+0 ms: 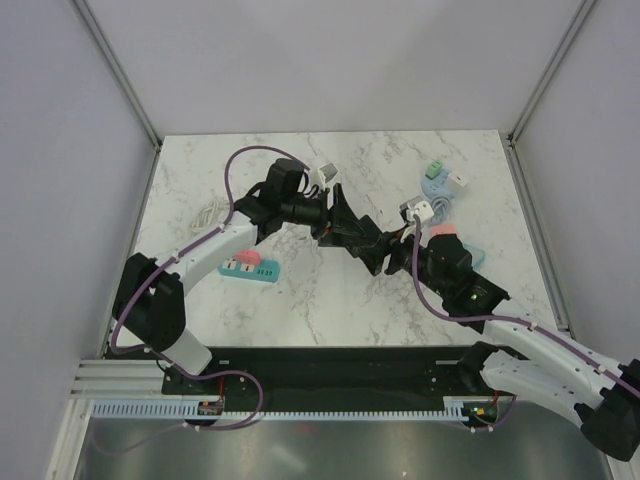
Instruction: Insert the plug
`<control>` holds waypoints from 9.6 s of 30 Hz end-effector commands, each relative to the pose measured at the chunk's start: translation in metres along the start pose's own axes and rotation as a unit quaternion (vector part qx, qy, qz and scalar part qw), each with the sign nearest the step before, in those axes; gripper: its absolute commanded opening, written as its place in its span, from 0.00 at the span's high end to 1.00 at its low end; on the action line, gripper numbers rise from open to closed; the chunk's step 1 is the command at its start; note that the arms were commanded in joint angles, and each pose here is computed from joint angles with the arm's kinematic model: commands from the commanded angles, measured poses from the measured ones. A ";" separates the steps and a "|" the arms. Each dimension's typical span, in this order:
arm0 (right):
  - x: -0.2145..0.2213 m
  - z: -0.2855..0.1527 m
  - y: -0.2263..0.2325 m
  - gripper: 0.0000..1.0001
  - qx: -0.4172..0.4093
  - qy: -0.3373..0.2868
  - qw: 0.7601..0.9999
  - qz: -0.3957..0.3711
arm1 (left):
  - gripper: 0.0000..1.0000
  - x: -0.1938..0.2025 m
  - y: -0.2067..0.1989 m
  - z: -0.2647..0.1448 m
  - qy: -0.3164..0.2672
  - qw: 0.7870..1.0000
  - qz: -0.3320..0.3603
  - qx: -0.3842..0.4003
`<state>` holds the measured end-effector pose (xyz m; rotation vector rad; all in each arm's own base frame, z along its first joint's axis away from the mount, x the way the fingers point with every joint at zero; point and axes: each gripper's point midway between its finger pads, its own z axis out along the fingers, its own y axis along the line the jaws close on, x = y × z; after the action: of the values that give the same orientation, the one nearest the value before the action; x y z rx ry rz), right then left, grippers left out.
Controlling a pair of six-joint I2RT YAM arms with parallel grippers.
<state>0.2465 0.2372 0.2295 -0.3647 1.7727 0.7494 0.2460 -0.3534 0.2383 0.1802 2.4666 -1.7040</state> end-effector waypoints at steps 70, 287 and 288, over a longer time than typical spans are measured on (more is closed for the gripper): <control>-0.110 -0.073 0.086 1.00 -0.228 -0.112 0.843 0.475 | 0.03 0.027 -0.115 -0.054 -0.270 0.564 0.779 0.035; 0.073 -0.111 -0.215 1.00 0.760 -0.019 0.580 0.294 | 0.00 0.013 0.036 -0.152 -0.301 0.799 0.447 -0.264; 0.074 -0.110 -0.215 1.00 0.759 -0.017 0.580 0.295 | 0.00 0.013 0.036 -0.152 -0.301 0.799 0.447 -0.264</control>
<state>0.2632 0.0186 0.1072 1.4567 1.8776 -0.5496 0.2277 -0.1993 0.2454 0.5451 1.8274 -0.5333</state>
